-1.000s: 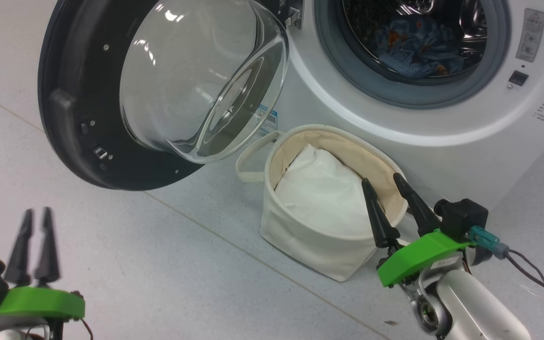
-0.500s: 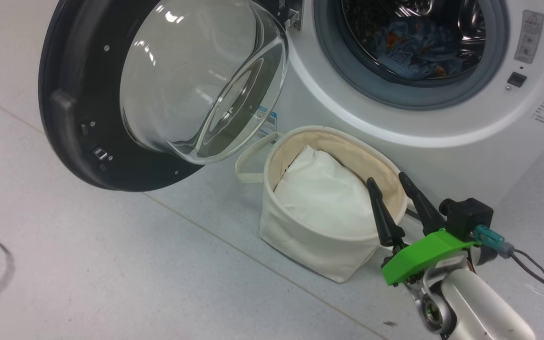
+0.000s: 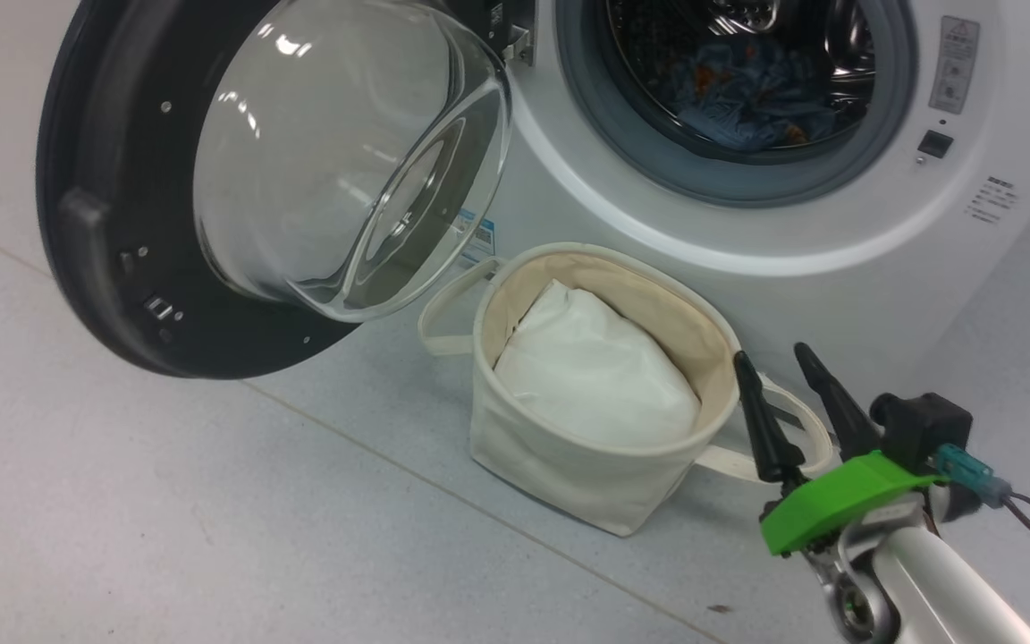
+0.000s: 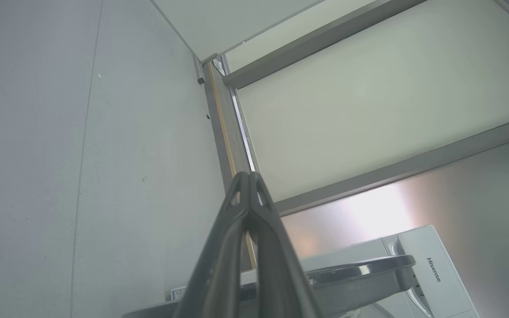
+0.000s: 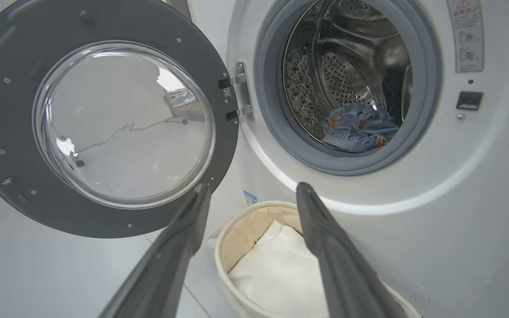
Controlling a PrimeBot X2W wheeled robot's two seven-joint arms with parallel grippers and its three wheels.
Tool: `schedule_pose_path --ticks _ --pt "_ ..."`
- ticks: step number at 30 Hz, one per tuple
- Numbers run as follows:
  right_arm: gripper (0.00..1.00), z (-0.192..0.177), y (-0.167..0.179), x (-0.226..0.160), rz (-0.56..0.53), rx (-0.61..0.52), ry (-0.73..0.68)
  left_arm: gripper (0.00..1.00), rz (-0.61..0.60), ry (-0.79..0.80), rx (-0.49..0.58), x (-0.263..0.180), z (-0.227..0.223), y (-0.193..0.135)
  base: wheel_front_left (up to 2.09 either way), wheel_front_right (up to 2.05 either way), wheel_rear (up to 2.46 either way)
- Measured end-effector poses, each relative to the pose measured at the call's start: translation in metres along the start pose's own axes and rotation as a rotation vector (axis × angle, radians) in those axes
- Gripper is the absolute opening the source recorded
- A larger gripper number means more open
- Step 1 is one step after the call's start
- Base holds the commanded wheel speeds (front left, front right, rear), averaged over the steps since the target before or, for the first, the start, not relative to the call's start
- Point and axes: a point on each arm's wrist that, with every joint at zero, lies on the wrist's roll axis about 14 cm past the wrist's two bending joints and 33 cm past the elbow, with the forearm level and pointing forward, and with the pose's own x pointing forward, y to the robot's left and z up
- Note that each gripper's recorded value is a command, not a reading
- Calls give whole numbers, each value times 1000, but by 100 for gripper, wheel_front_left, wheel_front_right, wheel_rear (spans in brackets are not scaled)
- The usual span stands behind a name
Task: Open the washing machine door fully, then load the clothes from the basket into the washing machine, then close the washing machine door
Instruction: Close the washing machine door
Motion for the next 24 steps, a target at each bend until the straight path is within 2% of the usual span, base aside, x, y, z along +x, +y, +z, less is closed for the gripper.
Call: schedule_pose_path --ticks 6,17,24 --pt "100 -2 -21 -14 -60 -15 2 0 25 133 -36 11 -36 1 0 0 0" --pt "100 -17 -48 -27 -125 0 27 0 2 278 18 36 -96 -17 0 0 0" --pt "100 -21 -56 -21 -131 14 23 0 -21 347 16 48 -130 -32 0 0 0"
